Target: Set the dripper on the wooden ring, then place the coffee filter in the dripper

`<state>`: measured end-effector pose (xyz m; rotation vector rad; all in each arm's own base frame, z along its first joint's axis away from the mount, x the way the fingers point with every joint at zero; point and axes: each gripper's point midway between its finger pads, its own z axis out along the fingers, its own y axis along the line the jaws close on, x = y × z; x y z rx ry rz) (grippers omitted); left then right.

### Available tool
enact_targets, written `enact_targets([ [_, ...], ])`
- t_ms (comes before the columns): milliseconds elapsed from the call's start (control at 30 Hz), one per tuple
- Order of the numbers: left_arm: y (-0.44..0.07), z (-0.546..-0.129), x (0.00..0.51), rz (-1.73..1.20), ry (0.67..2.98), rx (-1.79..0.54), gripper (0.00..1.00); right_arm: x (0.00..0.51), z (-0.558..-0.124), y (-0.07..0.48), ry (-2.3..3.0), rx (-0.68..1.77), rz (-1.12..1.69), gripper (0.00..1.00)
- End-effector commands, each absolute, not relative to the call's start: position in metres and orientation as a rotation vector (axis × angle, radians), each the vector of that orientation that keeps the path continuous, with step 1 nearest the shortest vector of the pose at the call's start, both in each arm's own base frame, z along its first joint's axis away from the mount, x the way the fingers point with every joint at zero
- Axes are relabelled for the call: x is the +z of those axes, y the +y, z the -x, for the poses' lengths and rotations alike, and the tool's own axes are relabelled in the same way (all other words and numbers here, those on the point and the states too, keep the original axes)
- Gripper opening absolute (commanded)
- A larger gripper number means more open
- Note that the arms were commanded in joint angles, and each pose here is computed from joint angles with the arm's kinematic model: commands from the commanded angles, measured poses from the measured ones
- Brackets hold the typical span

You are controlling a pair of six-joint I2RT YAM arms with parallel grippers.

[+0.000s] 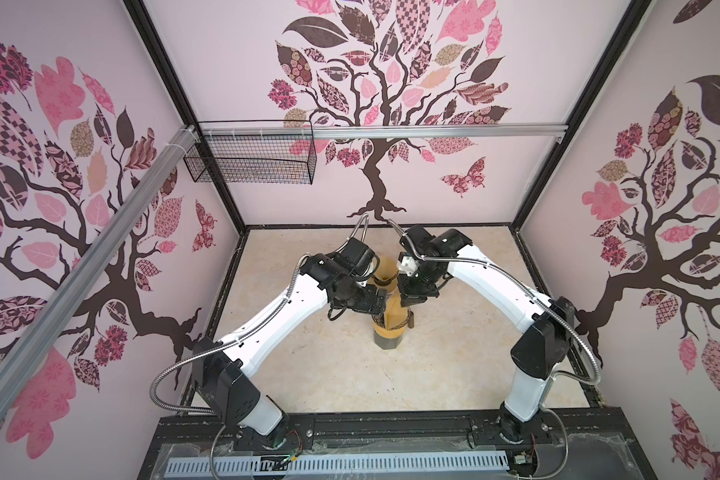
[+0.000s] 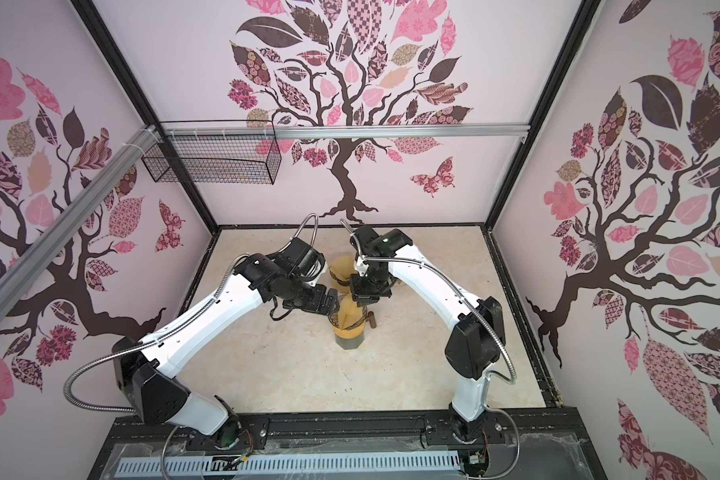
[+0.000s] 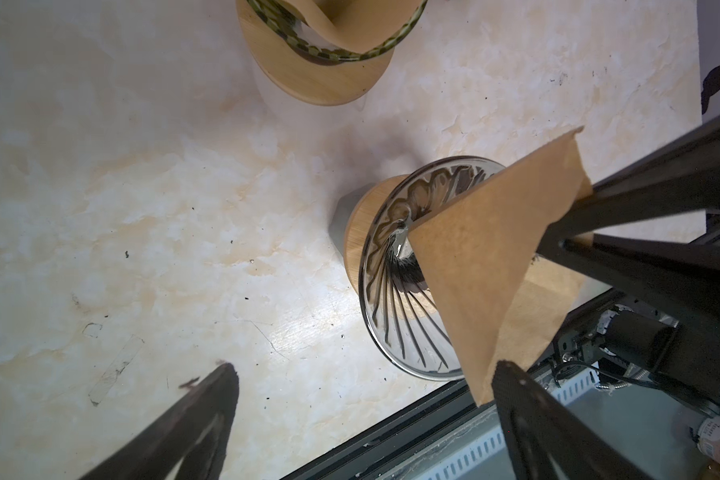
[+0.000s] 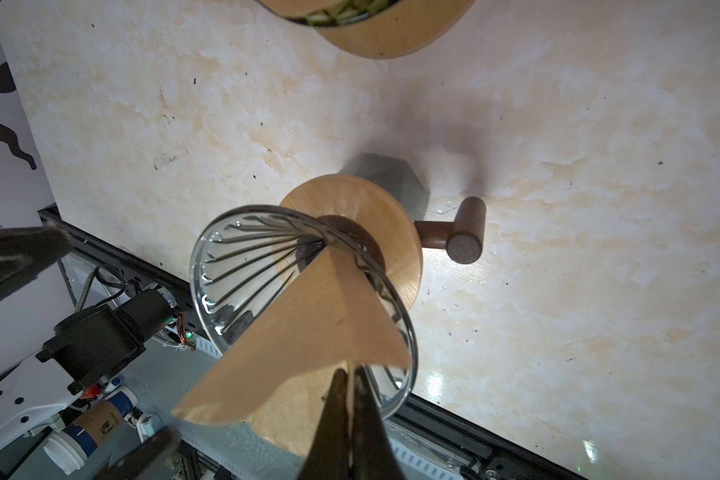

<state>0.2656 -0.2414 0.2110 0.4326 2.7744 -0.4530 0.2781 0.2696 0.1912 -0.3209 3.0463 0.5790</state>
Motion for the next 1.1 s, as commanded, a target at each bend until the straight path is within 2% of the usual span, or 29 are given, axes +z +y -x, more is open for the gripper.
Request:
enact_targets([
  [0,-0.253,-0.273,0.232,-0.433,2.711,-0.517,0.98,0.188,-0.279,0.273,3.055,0.56,0.351,0.05],
  [367,-0.251,-0.283,0.211,-0.41,2.761,-0.426,0.98,0.19,-0.28,0.274,3.047,0.567,0.354,0.06],
  [533,-0.242,-0.284,0.198,-0.386,2.8,-0.344,0.98,0.191,-0.28,0.272,3.039,0.553,0.36,0.09],
  [733,-0.241,-0.281,0.196,-0.385,2.805,-0.348,0.98,0.202,-0.283,0.271,2.995,0.555,0.369,0.16],
  [1067,-0.243,-0.28,0.196,-0.394,2.81,-0.364,0.98,0.227,-0.287,0.269,2.916,0.566,0.386,0.36],
])
